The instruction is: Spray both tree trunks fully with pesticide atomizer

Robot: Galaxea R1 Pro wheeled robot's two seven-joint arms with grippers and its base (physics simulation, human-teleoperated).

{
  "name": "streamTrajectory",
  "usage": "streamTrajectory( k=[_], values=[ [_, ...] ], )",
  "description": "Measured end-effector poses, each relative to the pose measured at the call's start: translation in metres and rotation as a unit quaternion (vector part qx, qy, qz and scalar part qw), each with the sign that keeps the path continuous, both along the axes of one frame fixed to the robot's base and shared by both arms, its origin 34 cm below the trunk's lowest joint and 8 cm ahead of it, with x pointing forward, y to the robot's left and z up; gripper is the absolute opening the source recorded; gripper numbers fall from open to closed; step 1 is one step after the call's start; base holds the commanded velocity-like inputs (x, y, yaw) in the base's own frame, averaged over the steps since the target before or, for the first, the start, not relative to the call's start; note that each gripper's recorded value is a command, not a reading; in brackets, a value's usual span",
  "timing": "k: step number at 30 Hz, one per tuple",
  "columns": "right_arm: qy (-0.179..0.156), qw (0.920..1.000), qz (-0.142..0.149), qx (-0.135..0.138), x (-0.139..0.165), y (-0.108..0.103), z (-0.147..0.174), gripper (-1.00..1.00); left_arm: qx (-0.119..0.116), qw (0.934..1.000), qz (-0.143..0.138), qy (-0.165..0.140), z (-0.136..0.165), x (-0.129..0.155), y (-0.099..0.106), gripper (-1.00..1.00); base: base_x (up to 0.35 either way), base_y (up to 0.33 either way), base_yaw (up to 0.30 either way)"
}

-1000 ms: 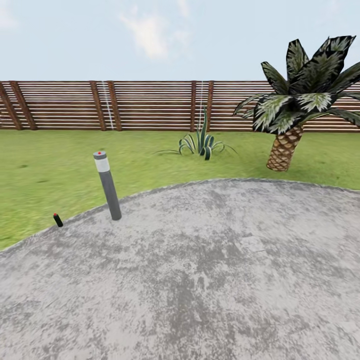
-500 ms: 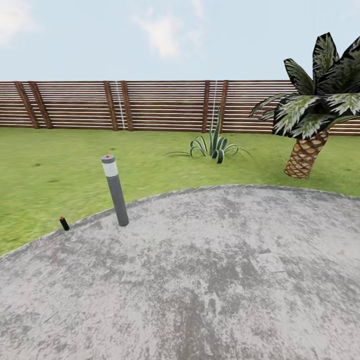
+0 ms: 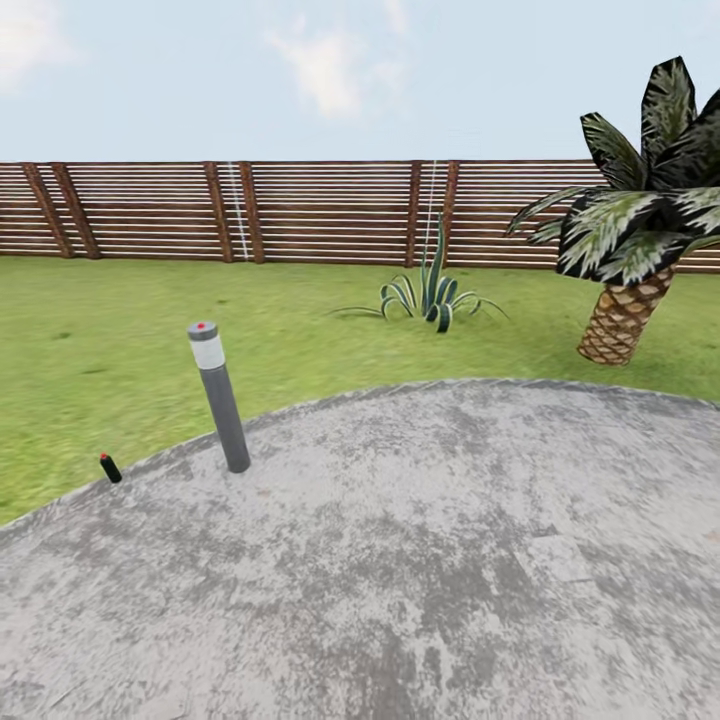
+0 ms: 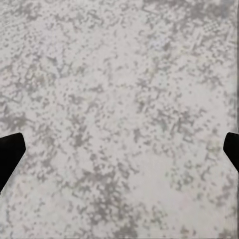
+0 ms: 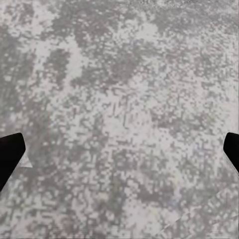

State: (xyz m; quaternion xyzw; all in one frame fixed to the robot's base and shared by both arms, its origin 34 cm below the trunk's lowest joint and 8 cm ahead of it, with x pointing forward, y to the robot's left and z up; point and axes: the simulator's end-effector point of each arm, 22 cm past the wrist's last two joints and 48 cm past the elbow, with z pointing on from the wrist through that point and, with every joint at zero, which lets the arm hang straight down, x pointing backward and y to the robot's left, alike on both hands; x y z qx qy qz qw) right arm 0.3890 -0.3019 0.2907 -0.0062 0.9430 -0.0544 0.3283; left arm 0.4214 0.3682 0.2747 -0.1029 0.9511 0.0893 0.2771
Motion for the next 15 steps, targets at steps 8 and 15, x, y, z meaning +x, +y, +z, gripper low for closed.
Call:
streamTrajectory(
  k=[8,15],
  values=[
    [0.0,1.0,0.0,0.0,0.0,-0.0001,0.0,1.0,0.0,1.0,-0.001,0.0,0.0,0.0001,-0.0003,1.0,0.34,0.0,0.0],
    [0.0,1.0,0.0,0.0,0.0,-0.0001,0.0,1.0,0.0,1.0,-0.001,0.0,0.0,0.0001,-0.0003,1.0,0.34,0.0,0.0]
  ],
)
